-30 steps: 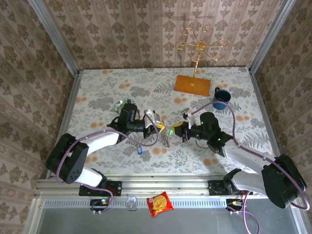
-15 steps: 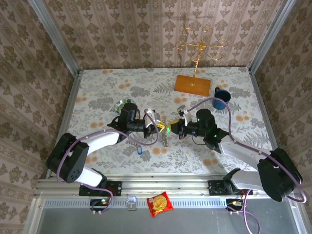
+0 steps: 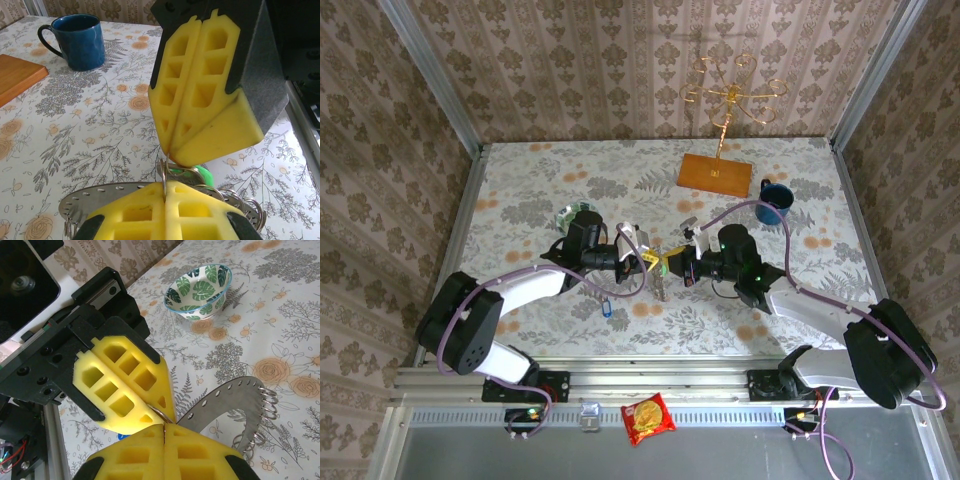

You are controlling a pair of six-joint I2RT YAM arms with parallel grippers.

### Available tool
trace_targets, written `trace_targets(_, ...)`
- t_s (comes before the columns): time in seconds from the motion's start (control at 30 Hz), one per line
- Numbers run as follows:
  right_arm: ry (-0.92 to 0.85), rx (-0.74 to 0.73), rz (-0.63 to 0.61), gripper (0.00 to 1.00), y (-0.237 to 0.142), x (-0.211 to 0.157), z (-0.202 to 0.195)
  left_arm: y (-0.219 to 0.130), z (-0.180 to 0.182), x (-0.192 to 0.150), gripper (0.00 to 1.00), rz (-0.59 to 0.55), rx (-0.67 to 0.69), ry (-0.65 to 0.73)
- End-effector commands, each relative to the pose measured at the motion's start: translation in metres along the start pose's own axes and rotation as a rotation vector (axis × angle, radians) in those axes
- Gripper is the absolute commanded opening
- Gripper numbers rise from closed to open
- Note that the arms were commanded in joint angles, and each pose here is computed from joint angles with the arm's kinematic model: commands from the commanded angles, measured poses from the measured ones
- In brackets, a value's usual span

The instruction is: Put the keys on the keyring

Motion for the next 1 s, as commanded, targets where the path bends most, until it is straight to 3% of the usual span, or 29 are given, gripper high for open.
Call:
trace_targets(0.0, 0.002, -0.032, -0.05, 0.0, 0.001, 0.012, 0.002, 0.002, 0.002, 0.011, 0.0, -0.039, -0.025, 0.02)
trace_targets(0.87, 0.09, -0.081, -0.033, 0.0, 0.003, 0.004, -0.007, 0.001, 0.0, 0.01, 0.0, -0.052, 0.011, 0.055)
trace_targets(0.97, 0.098, -0.081, -0.017, 0.06, 0.004, 0.001, -0.008, 0.001, 0.0, 0.01, 0.0, -0.054, 0.013, 0.053)
Point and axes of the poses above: each hand's point on the last joint's axis, 136 mm out from that joint toward the fingers, its own y axis out along the fingers, its own z axis along the line the jaws close on, x = y × z, the point moved 9 cm from there along -y, back along the fingers, and after that the axes turned 7 degrees about y, right-handed, at the moved point
